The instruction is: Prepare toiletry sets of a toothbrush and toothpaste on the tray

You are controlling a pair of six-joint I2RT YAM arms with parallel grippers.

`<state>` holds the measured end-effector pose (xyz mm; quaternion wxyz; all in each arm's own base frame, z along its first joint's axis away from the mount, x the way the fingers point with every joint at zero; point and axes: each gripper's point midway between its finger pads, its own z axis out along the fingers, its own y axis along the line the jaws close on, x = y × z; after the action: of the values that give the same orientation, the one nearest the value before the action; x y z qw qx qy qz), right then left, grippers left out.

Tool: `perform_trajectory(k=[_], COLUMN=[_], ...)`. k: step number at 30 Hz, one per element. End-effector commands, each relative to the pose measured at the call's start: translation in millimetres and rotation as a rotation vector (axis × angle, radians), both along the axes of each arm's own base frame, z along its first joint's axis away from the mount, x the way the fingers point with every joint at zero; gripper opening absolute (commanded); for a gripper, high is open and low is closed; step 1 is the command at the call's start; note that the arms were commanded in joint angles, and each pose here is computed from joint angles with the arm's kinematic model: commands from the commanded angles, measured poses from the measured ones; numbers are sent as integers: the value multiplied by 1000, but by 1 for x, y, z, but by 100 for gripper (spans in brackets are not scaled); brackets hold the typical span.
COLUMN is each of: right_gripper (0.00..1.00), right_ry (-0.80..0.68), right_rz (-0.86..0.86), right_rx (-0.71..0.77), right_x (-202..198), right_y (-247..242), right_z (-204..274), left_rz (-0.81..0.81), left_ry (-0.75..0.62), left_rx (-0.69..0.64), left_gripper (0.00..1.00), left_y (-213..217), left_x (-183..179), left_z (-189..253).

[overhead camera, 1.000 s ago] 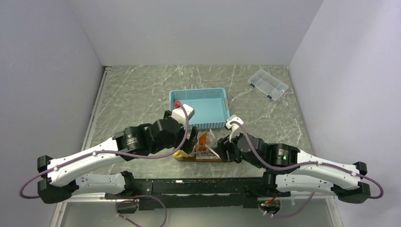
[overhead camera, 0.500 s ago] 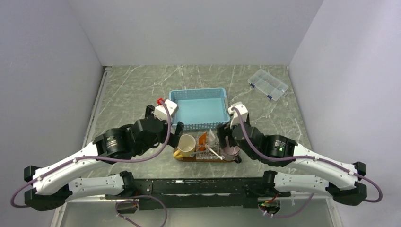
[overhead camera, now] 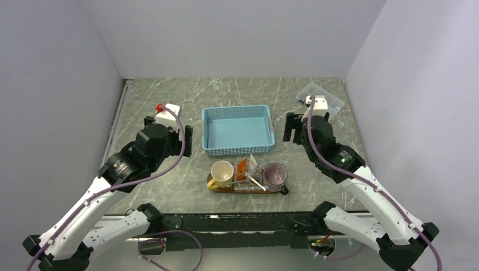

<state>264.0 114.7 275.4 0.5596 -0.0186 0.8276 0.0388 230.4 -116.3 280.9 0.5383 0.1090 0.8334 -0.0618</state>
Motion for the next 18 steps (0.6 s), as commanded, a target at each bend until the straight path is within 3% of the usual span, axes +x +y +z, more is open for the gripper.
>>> perform_trajectory(k=[1, 9, 16, 18], right_gripper=[82, 82, 82, 86], right_ry=[-56, -43, -63, -67], right_rz=[-95, -211, -279, -291], right_rx=[60, 174, 191, 202], right_x=[24, 46, 54, 55], right_y=[-26, -69, -85, -86], right_z=[16, -3, -13, -14], left_rz=[42, 226, 296, 291], left_ry=[-39, -5, -36, -35], left_rx=[-17, -51, -70, -88], left_gripper=[99, 99, 99, 99], left_y=[10, 51, 66, 66], left_x=[16, 39, 42, 42], left_z=[8, 7, 2, -4])
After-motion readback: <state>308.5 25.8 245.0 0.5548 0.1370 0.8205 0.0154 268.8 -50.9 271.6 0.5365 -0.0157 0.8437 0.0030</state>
